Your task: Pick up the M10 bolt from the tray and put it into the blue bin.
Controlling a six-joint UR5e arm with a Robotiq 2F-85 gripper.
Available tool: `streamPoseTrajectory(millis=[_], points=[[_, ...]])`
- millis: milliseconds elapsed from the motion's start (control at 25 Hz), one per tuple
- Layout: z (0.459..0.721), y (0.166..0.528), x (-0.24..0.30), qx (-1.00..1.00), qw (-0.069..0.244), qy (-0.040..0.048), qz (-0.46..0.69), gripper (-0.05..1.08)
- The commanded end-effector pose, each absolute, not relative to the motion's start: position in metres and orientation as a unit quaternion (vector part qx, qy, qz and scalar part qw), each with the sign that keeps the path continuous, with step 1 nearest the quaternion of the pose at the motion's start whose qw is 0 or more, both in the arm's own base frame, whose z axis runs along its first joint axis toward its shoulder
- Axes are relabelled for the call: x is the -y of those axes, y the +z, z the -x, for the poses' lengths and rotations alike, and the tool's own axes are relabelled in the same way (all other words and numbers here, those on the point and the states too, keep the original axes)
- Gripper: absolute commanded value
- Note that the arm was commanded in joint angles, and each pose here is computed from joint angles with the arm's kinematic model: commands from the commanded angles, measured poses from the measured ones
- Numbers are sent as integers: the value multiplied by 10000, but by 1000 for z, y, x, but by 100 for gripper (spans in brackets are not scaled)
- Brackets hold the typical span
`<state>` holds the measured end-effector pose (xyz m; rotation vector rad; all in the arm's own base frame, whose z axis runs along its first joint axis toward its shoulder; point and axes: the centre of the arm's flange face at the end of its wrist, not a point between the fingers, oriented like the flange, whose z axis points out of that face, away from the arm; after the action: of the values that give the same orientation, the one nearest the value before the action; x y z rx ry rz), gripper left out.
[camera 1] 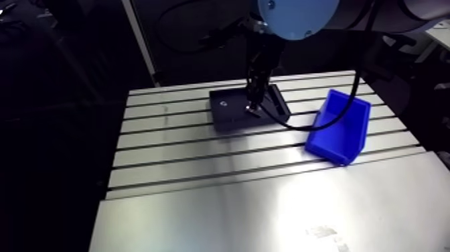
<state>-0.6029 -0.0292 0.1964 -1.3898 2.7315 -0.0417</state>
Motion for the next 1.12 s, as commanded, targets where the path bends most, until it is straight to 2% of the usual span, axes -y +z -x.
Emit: streamPoseTrajectory(millis=[40, 280, 1120], points=[[603, 191, 29, -8902, 408, -166, 4534, 60], [601, 183, 29, -8867, 461, -211, 4595, 60], [602, 175, 28, -8853, 515, -255, 4614, 62]])
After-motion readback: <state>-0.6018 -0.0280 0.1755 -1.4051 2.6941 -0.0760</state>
